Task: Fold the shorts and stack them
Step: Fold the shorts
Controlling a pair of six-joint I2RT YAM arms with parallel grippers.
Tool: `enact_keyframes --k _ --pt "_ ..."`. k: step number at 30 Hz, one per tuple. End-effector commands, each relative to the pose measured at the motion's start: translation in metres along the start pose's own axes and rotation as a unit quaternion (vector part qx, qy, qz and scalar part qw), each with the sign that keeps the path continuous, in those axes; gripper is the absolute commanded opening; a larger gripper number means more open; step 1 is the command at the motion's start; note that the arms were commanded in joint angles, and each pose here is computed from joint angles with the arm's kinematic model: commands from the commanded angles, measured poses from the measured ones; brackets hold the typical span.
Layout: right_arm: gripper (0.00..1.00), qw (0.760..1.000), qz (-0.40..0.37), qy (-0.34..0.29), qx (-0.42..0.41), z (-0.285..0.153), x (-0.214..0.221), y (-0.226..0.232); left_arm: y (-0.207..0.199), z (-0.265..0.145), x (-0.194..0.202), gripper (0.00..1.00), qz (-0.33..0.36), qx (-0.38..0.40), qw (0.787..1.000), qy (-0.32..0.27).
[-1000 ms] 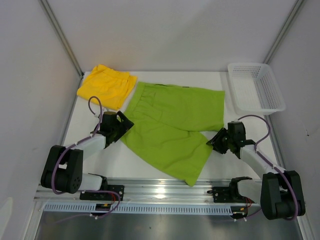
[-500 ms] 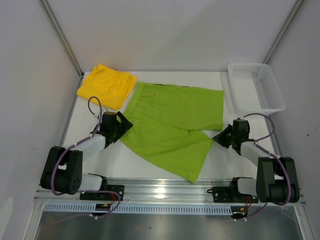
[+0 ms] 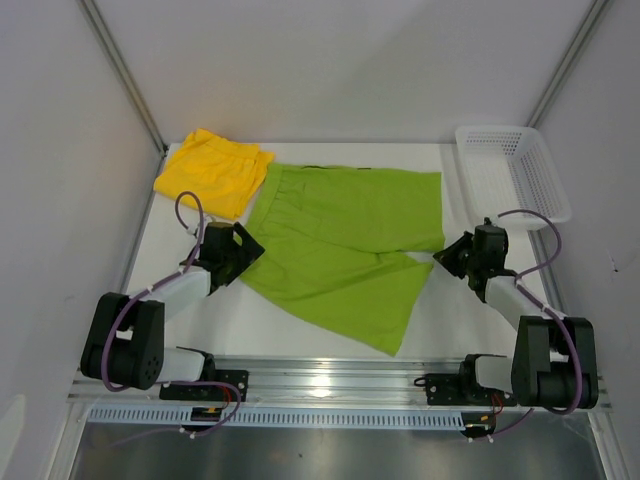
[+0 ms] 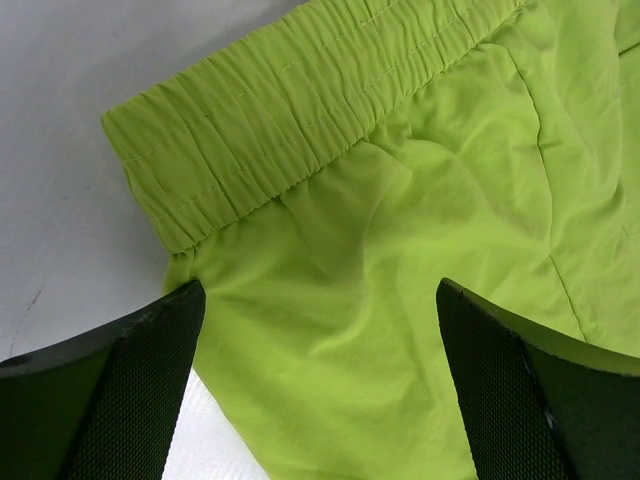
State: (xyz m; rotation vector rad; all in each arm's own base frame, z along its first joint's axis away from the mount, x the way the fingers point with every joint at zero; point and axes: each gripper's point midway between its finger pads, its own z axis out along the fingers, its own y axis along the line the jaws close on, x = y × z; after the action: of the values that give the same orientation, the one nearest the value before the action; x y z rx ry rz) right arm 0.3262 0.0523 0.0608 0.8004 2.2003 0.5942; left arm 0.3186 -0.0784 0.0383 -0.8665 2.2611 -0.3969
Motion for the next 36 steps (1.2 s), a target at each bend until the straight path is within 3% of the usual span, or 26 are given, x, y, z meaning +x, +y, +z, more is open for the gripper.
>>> enact_keyframes --k 1,5,11,17,24,25,29,32,36 --pt "0.06 0.997 -0.015 -0.071 -0.037 -0.007 -0.039 0.025 -0.013 -0.006 -0.021 0.99 0.014 0.009 0.999 -0.035" --pt "0.00 0.998 -0.022 -0.061 -0.026 0.016 -0.050 0.031 -0.017 -0.003 -0.021 0.99 0.009 0.011 0.999 -0.032" --pt "0.00 0.998 -0.012 -0.032 -0.044 0.028 -0.051 0.043 -0.028 -0.009 -0.024 0.98 0.011 0.023 0.999 -0.030" --pt "0.24 0.996 -0.063 0.022 -0.058 -0.020 -0.012 0.048 -0.041 -0.027 -0.039 0.99 0.027 0.031 0.998 -0.041" --pt "0.46 0.980 -0.096 0.142 -0.101 -0.074 0.087 0.031 -0.054 -0.037 -0.048 0.99 0.049 0.038 0.997 -0.035" --pt "0.48 0.975 -0.106 0.166 -0.107 -0.082 0.114 0.026 -0.057 -0.038 -0.048 0.99 0.049 0.045 0.997 -0.034" --pt "0.50 0.972 -0.099 0.183 -0.107 -0.100 0.148 0.018 -0.059 -0.041 -0.048 0.99 0.054 0.054 0.997 -0.030" --pt "0.53 0.975 -0.085 0.173 -0.109 -0.114 0.156 0.011 -0.055 -0.044 -0.051 0.99 0.050 0.054 0.997 -0.035" --pt "0.57 0.969 -0.076 0.205 -0.118 -0.128 0.176 0.007 -0.050 -0.049 -0.054 0.99 0.049 0.050 0.997 -0.041"
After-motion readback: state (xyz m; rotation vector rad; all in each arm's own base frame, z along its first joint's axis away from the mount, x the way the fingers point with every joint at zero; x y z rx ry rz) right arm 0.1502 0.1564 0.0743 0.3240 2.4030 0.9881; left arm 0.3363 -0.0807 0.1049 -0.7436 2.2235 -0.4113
